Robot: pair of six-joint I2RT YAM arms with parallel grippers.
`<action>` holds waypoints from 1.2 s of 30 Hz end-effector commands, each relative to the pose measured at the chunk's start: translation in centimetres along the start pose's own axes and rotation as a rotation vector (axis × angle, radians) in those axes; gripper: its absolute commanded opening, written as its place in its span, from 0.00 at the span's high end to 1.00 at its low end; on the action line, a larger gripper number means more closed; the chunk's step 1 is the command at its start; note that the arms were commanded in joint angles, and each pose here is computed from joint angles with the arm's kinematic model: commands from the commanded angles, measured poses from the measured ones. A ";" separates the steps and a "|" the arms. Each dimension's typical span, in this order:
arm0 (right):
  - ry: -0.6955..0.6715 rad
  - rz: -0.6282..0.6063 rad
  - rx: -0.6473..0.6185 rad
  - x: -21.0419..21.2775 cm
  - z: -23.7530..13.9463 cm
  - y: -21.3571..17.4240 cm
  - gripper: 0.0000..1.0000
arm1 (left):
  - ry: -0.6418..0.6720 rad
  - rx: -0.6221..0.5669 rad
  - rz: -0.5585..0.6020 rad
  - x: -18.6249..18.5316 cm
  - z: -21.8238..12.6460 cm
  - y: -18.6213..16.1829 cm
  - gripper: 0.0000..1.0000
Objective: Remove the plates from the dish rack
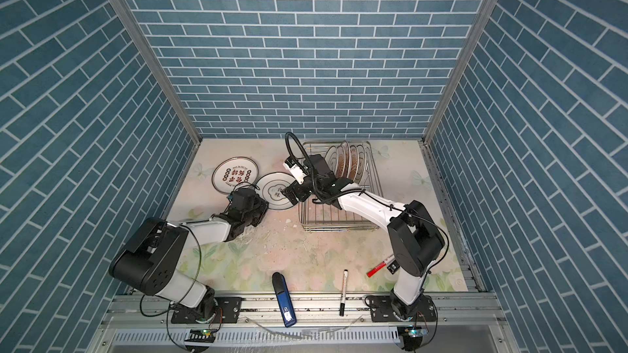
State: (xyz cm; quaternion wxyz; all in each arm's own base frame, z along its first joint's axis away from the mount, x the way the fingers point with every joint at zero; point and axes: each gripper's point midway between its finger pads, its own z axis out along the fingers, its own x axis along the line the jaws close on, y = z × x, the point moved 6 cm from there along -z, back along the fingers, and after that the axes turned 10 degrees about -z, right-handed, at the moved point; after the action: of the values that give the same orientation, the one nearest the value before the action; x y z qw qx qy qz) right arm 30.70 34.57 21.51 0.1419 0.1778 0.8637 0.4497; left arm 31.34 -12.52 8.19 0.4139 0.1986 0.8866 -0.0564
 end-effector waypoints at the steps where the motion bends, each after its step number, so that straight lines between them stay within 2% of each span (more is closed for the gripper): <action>1: 0.014 -0.006 -0.005 0.1 -0.6 0.5 0.03 | 0.011 -0.028 -0.005 0.5 0.1 0.5 0.86; 8: 0.012 -0.002 0.013 0.0 -0.3 0.3 0.03 | 0.030 -0.027 -0.001 1.0 0.6 0.6 0.85; 16: 0.005 -0.004 0.012 0.0 -0.4 0.2 0.03 | 0.058 -0.033 0.003 1.4 0.9 1.1 0.78; 20: 0.000 -0.005 0.013 0.0 -0.5 0.1 0.03 | 0.022 -0.023 -0.006 1.0 1.1 1.3 0.78; 25: -0.016 -0.007 0.015 -0.1 -0.7 0.1 0.03 | 0.047 -0.045 0.000 1.4 0.8 1.5 0.77; 31: -0.071 0.001 -0.019 -0.6 -1.6 0.5 0.02 | 0.046 -0.077 0.028 0.6 0.0 1.9 0.62; 33: -0.115 0.004 -0.051 -0.9 -2.3 0.8 0.02 | 0.057 -0.104 0.035 0.5 -0.7 2.3 0.54; 36: -0.163 0.020 -0.069 -1.6 -3.5 1.3 0.01 | 0.061 -0.145 0.047 0.2 -2.0 2.7 0.51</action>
State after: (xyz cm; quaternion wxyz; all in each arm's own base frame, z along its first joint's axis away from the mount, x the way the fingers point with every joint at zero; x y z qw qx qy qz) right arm 30.54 33.12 21.87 0.1739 0.1963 0.8592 0.4393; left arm 31.26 -10.50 8.44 0.4062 0.1919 0.8933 -0.0134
